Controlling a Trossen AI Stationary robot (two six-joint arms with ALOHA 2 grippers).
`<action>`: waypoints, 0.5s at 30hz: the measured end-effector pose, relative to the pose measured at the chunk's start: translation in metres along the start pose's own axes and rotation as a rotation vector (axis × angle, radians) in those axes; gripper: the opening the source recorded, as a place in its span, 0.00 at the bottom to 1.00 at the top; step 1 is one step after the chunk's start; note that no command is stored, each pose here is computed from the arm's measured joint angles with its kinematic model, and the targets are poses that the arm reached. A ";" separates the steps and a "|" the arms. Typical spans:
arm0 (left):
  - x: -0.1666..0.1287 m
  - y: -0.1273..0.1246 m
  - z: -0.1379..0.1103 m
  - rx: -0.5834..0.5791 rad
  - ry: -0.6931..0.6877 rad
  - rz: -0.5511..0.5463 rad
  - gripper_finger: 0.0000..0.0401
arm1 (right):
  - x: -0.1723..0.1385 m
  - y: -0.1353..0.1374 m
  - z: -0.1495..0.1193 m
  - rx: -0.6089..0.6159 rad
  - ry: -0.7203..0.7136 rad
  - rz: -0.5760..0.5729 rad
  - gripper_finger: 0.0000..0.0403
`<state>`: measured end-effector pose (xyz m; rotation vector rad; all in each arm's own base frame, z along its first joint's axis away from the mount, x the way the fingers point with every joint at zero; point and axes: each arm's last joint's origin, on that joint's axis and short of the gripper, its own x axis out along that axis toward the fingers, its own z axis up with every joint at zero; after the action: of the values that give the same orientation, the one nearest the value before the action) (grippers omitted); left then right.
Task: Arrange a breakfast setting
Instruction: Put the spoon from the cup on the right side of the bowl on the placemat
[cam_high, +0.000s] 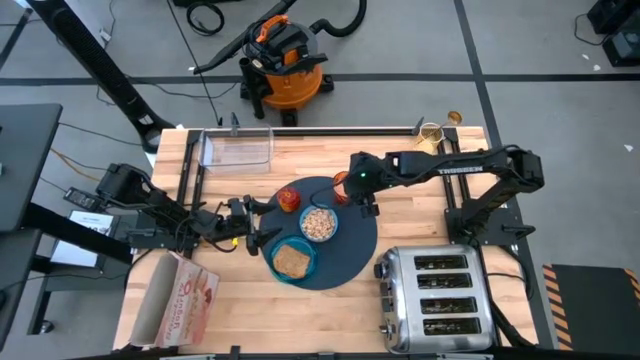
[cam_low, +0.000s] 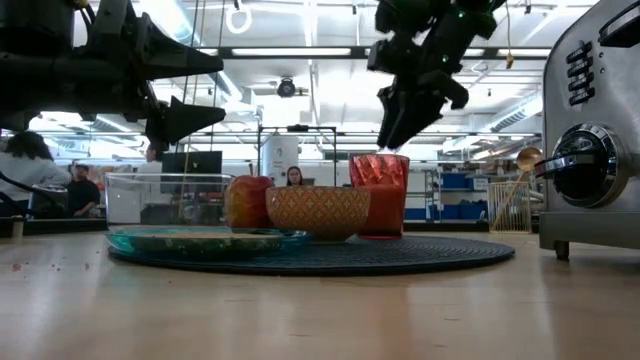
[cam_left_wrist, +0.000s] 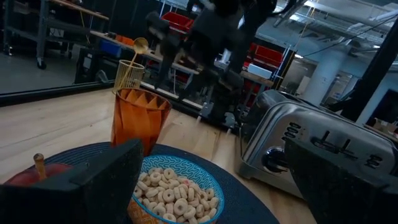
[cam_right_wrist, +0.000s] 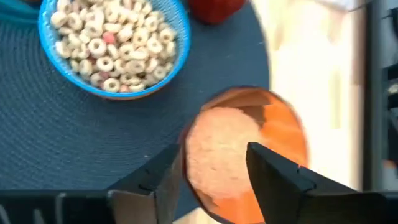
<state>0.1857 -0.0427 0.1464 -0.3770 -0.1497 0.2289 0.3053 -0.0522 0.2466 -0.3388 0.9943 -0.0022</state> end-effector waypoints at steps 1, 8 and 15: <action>0.000 0.000 0.000 0.000 0.000 0.000 0.99 | -0.005 -0.001 0.000 0.001 -0.013 -0.009 0.48; 0.000 0.000 0.000 0.000 0.000 0.000 0.99 | -0.044 -0.002 0.003 0.009 -0.130 -0.046 0.51; 0.000 0.000 0.000 -0.001 0.000 0.000 0.99 | -0.104 -0.005 0.001 0.240 -0.327 -0.175 0.51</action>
<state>0.1857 -0.0427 0.1464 -0.3775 -0.1501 0.2288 0.2495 -0.0409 0.3340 -0.1960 0.6303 -0.2170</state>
